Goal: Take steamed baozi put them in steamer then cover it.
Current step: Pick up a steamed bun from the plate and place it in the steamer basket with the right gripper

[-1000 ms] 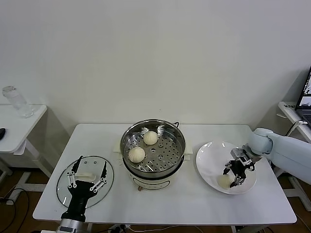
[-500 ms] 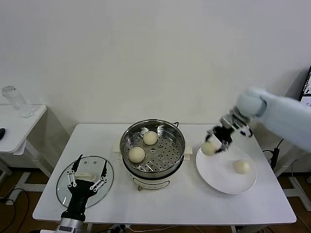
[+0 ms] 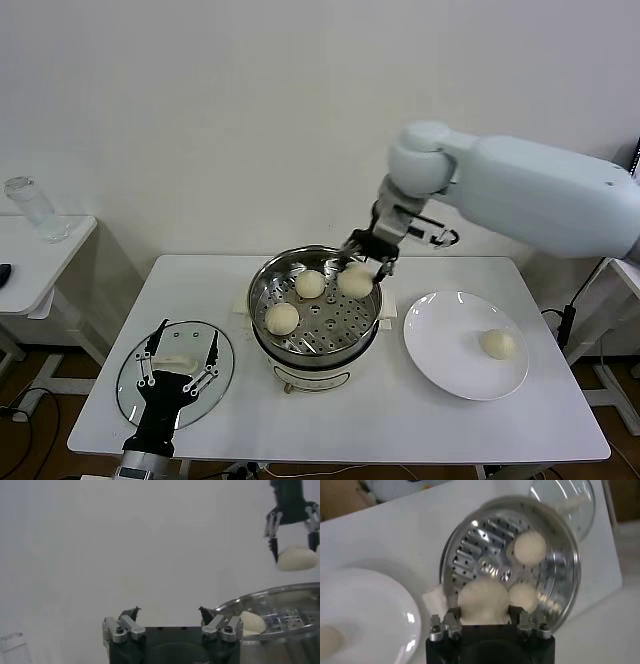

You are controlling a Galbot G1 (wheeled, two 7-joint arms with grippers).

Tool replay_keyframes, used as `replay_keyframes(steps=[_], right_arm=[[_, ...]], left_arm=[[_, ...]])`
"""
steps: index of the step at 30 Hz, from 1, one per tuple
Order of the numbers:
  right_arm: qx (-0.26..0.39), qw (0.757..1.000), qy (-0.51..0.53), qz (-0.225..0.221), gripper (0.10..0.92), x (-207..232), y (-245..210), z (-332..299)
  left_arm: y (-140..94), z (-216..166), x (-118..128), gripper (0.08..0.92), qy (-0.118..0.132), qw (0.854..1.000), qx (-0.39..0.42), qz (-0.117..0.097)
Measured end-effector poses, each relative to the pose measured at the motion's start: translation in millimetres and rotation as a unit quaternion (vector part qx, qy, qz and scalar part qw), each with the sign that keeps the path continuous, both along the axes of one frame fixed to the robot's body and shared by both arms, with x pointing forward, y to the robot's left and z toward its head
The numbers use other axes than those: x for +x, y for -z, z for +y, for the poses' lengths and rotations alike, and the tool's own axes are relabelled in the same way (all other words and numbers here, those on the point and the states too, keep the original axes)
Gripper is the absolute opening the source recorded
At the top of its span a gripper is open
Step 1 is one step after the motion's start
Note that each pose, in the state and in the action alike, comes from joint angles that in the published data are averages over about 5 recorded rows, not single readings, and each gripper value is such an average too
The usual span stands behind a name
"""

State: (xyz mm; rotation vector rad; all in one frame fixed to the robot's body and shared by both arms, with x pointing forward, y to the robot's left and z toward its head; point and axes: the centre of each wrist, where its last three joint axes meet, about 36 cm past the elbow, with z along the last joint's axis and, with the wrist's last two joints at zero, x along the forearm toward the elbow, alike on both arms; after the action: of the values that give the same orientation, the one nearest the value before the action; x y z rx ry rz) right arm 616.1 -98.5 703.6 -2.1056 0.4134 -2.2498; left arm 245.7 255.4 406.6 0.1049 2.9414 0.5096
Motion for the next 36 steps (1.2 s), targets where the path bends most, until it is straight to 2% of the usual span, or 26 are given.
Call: replay_keyframes(steps=[10,24,27,32,36], right_arm=[[-0.036,0.993,-0.111,-0.002,0.636,-12,44,36],[-0.058,0.982,-0.181,0.003,0.642,-24,86,63],[-0.059,0.980,-0.189,0.003,0.674,-26,90,66],[-0.055,0.980,-0.192,-0.006,0.790,-26,88,66],[-0.045,0.983,-0.178,-0.018,0.820,-21,79,61]], left_arm=[[0,-2,0,0.823,-0.003,1.000,-0.005,-0.004],[-1,-1,0,0.823,-0.003,1.000,-0.004,-0.007],[-2,1,0,0.823,-0.005,1.000,-0.004,-0.008],[-3,2,0,0.823,-0.007,1.000,-0.004,-0.010],[-3,2,0,0.823,-0.007,1.000,-0.004,-0.010]])
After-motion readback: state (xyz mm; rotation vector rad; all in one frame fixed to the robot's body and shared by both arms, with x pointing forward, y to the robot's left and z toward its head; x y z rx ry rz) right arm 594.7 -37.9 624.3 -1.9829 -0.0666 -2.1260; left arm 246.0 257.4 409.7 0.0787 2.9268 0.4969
